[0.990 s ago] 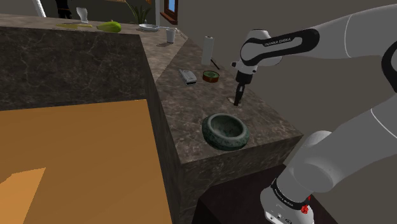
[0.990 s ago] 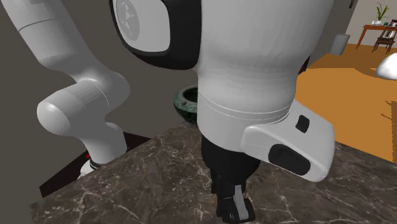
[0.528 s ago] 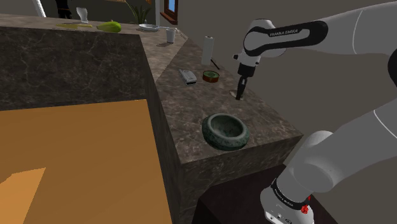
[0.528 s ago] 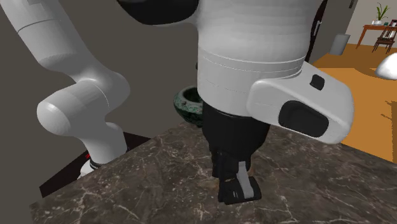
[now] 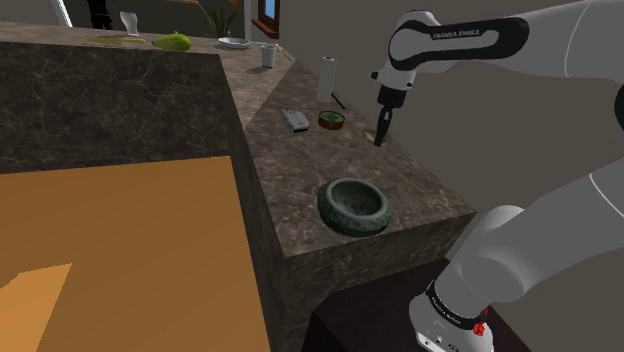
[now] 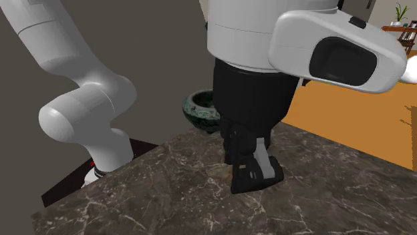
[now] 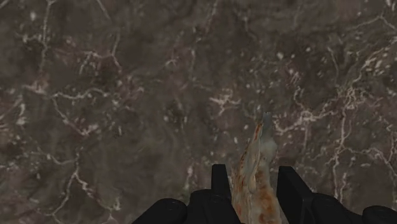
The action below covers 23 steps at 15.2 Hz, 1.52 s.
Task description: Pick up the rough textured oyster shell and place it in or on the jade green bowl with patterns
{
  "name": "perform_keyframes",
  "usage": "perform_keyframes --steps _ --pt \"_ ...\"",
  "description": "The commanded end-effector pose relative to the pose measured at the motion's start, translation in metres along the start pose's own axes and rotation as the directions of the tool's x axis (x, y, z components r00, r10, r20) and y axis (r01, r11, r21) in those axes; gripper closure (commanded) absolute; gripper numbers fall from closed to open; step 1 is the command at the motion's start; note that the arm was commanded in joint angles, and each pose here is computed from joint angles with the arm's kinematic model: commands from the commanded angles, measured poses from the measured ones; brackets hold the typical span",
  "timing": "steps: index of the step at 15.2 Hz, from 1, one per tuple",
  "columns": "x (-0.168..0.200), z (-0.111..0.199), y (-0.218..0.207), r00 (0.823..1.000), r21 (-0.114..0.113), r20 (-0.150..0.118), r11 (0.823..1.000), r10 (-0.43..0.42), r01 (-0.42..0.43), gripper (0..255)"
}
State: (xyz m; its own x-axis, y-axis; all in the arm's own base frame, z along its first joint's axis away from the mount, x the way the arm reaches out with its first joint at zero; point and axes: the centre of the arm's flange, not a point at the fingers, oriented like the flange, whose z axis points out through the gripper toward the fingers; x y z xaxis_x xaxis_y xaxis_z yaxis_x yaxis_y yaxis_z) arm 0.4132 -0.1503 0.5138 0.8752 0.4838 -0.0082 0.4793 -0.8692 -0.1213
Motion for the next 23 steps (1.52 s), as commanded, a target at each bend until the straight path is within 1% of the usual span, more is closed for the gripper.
perform_keyframes --steps 1,12,13,23 --pt "0.000 -0.010 -0.002 1.000 0.000 0.000 1.000 0.000 0.000 255" --pt "0.000 -0.068 -0.009 1.000 0.000 0.000 1.000 0.000 0.000 255" --pt "0.000 -0.069 -0.009 1.000 0.000 0.000 1.000 0.000 0.000 255" --pt "0.011 -0.050 -0.139 1.000 0.000 0.000 1.000 0.000 0.000 255"
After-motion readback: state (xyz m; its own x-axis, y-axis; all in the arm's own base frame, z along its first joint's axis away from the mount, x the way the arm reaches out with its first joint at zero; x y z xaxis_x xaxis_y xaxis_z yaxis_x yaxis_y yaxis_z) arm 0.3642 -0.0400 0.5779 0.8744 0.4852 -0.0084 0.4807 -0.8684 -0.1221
